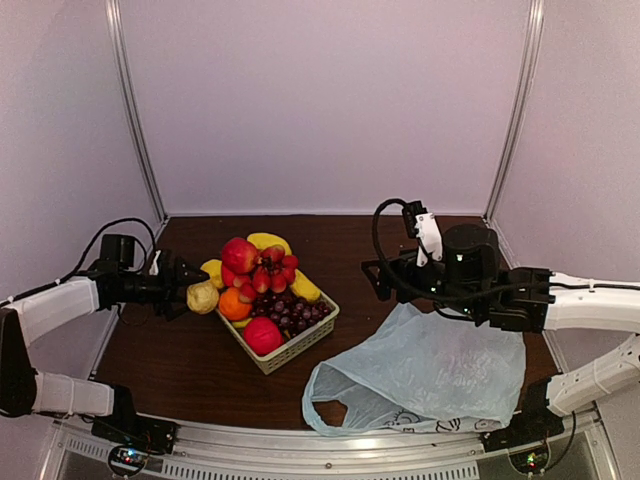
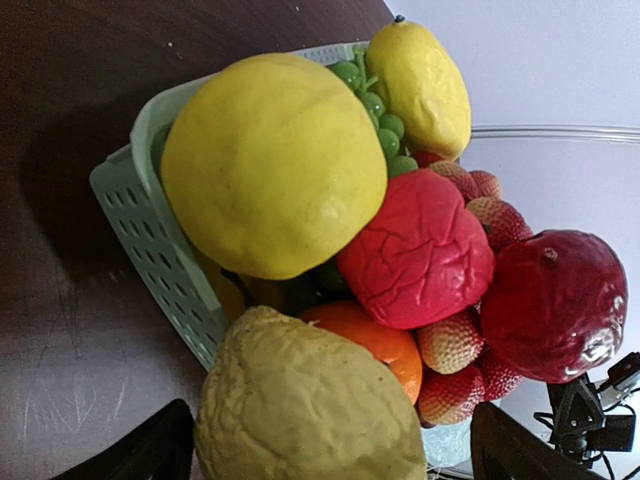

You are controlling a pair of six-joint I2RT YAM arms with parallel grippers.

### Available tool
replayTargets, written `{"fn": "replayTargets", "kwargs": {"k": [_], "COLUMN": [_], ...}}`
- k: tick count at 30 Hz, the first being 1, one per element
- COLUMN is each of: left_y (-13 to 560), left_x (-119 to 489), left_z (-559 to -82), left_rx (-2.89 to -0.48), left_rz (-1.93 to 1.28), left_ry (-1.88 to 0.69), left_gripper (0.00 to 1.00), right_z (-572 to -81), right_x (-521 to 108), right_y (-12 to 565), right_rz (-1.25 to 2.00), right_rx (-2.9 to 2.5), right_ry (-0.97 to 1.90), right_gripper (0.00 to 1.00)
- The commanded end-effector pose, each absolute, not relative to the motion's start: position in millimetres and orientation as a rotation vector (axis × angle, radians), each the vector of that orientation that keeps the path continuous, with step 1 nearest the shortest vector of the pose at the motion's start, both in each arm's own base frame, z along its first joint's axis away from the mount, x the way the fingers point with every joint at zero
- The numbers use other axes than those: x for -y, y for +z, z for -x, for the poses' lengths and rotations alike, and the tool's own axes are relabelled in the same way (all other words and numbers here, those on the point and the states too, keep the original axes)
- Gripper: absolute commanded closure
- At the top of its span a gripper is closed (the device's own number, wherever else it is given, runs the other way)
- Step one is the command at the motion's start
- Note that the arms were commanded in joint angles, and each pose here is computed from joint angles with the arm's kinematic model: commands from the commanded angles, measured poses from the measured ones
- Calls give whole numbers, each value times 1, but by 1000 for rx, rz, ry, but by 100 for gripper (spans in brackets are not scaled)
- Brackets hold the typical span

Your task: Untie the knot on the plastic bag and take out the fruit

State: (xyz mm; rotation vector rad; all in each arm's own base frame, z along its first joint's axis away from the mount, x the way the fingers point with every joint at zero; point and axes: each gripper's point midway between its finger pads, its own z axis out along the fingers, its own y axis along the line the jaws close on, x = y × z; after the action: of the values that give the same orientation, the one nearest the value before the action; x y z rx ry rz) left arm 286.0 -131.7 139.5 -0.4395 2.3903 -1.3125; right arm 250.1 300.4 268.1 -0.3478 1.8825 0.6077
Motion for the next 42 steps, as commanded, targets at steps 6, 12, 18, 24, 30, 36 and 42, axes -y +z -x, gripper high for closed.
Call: {"fn": "replayTargets", "kwargs": {"k": [6,12,18,24,30,36,42], "left_y": [155,158,154,154,147,141,135], "left_x": [132,133,133,134,134,135,135], "left_z": [-290,-293,-295,-296,-297,-297,-297], "left_rx": [-2338,-2320,-2326,-2327,-2338,-2355,-2365], "left_rz": [386,399,406,404,413,415,419], "left_ry": [-1324,-1349,-1351,-1355,-1359,-1363,-1362], "left_gripper": [3,14,21,26,30,31,30], "right_z": [-245,-245,-245,-245,-244,-244,-244], "right_x": [-298,-298,-295,-295,-294,-293,-294], "right_y": [267,266,268,267,268,268,267], "right_rz": [349,350,346,344,343,341,341], "right_rx": [-1878,-1880,-1875,-1875,-1874,-1873,-1874], "right_ry": [610,609,604,604,603,602,603], "right_gripper": [8,8,8,8,8,8,8]}}
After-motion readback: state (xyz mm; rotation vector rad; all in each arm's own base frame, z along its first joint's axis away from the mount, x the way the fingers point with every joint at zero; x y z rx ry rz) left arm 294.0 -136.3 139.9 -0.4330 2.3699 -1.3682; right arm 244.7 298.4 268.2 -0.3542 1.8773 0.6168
